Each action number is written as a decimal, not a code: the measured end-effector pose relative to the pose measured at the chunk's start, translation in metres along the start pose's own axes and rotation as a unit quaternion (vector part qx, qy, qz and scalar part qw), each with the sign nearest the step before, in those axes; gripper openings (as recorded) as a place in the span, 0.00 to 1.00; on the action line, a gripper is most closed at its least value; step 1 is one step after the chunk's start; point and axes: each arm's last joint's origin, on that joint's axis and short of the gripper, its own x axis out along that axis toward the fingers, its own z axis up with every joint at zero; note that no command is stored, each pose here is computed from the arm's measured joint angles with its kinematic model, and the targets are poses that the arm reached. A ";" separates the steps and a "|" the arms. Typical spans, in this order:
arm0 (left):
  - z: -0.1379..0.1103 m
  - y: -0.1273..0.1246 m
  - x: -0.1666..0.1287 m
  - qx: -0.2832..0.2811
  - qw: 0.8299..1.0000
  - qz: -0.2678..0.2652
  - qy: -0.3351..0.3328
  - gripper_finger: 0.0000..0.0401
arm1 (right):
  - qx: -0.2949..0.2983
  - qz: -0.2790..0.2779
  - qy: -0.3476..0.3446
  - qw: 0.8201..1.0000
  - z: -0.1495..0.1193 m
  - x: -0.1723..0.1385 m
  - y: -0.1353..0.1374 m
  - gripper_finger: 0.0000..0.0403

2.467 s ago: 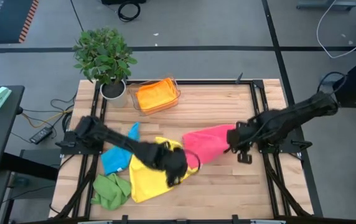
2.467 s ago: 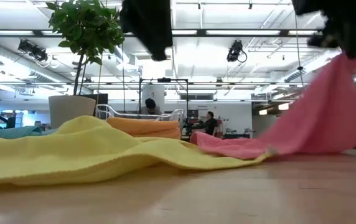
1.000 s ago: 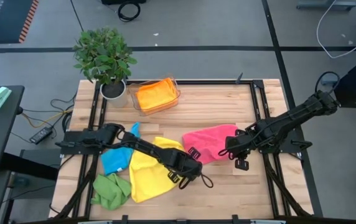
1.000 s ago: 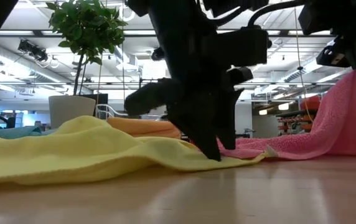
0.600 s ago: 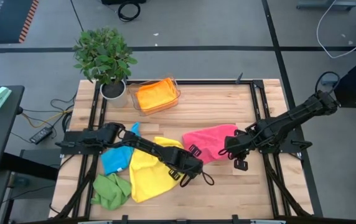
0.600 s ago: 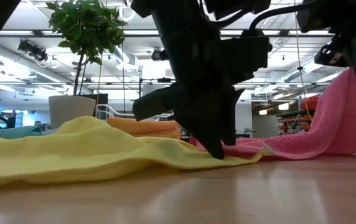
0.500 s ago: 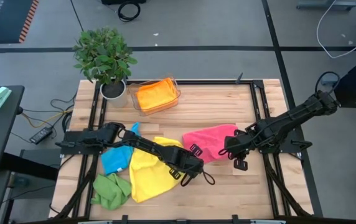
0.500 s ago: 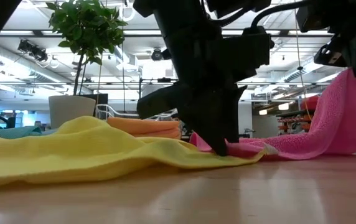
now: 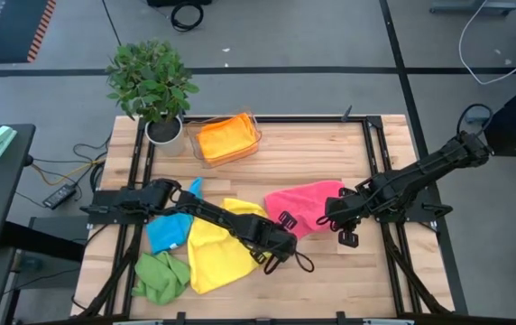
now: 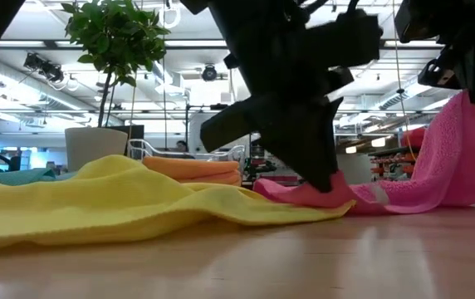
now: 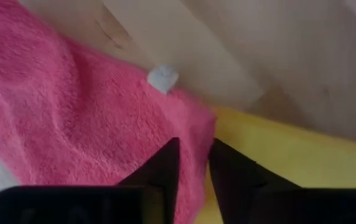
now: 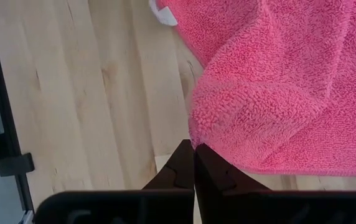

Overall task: Fold microfiber towels
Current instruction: Fold the pink microfiber cloth

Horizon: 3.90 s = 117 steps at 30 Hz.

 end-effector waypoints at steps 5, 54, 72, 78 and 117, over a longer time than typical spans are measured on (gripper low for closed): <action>0.001 0.001 0.000 -0.070 0.997 0.006 -0.003 0.03 | 0.000 -0.001 0.002 1.000 0.000 0.000 0.000 0.01; -0.122 -0.027 -0.061 -0.492 0.852 0.045 -0.172 0.01 | 0.108 -0.009 0.035 0.994 -0.065 0.050 -0.001 0.00; -0.180 0.082 -0.033 -0.568 0.800 0.132 -0.145 0.01 | 0.252 -0.142 0.068 0.955 -0.032 0.029 -0.061 0.00; -0.178 0.107 -0.019 -0.545 0.815 0.139 -0.138 0.03 | 0.252 -0.108 0.094 0.957 -0.030 0.030 -0.065 0.00; -0.183 0.118 -0.014 -0.565 0.817 0.084 -0.082 0.36 | 0.282 -0.109 0.067 0.951 -0.020 0.030 -0.091 0.30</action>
